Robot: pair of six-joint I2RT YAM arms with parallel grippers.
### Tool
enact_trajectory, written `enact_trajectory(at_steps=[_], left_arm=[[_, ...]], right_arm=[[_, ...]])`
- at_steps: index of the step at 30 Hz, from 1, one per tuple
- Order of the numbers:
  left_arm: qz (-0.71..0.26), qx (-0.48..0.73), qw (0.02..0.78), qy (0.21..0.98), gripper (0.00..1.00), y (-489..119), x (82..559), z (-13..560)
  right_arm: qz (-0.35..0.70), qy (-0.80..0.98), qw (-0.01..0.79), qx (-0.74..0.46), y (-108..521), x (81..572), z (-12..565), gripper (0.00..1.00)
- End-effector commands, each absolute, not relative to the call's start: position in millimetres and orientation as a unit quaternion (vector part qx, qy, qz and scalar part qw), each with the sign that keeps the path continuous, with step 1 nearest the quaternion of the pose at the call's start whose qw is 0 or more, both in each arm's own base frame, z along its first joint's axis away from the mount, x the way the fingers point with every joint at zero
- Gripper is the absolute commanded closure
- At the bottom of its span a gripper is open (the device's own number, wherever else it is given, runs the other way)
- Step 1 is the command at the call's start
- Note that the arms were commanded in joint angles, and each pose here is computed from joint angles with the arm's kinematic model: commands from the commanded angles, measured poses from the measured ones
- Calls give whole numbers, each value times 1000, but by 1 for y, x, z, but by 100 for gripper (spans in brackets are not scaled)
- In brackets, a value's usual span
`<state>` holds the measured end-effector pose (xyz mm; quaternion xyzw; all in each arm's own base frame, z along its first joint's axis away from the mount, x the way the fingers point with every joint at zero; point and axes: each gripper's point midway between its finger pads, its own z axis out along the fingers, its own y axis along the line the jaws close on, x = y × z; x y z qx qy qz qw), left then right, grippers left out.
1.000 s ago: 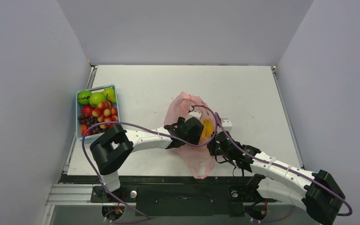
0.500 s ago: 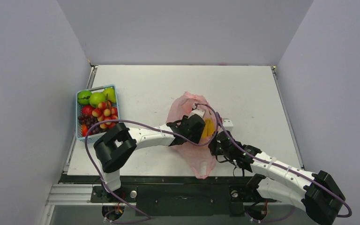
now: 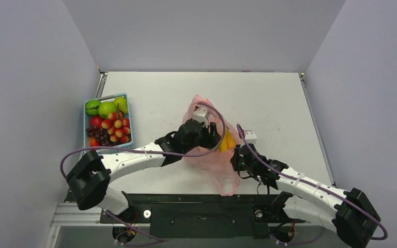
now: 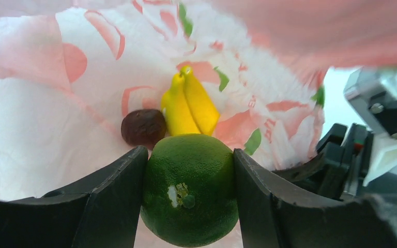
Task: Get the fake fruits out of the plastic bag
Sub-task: Take out the fake fruit from the plastic bag.
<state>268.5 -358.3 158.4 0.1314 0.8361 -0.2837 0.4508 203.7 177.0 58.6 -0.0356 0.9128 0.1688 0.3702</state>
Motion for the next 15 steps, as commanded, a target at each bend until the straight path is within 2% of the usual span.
enact_trajectory(at_steps=[1,4,5,6,7,9,12,13,14,15], left_arm=[[-373,112,468,793,71,-368,271,202],[-483,142,426,751,72,-382,253,229],[-547,165,371,732,73,-388,232,238],[-592,182,362,696,74,-391,220,254],[-639,201,305,677,74,-390,195,263],[-686,239,261,636,75,-384,164,279],[-699,272,230,621,76,-361,131,286],[-692,289,245,615,76,-351,126,291],[-673,283,226,645,76,-342,120,280],[-652,303,258,645,76,-336,123,280]], right_arm=[[170,904,390,-34,178,213,68,100],[160,902,400,-24,172,216,73,100],[156,901,405,-21,169,218,74,100],[155,898,410,-17,168,220,77,100],[152,897,415,-14,166,222,78,100],[147,895,421,-9,163,227,82,100],[142,894,425,-7,159,232,87,100],[142,894,425,-7,158,233,87,100],[141,894,426,-7,157,234,87,100],[140,894,426,-7,156,233,87,100]])
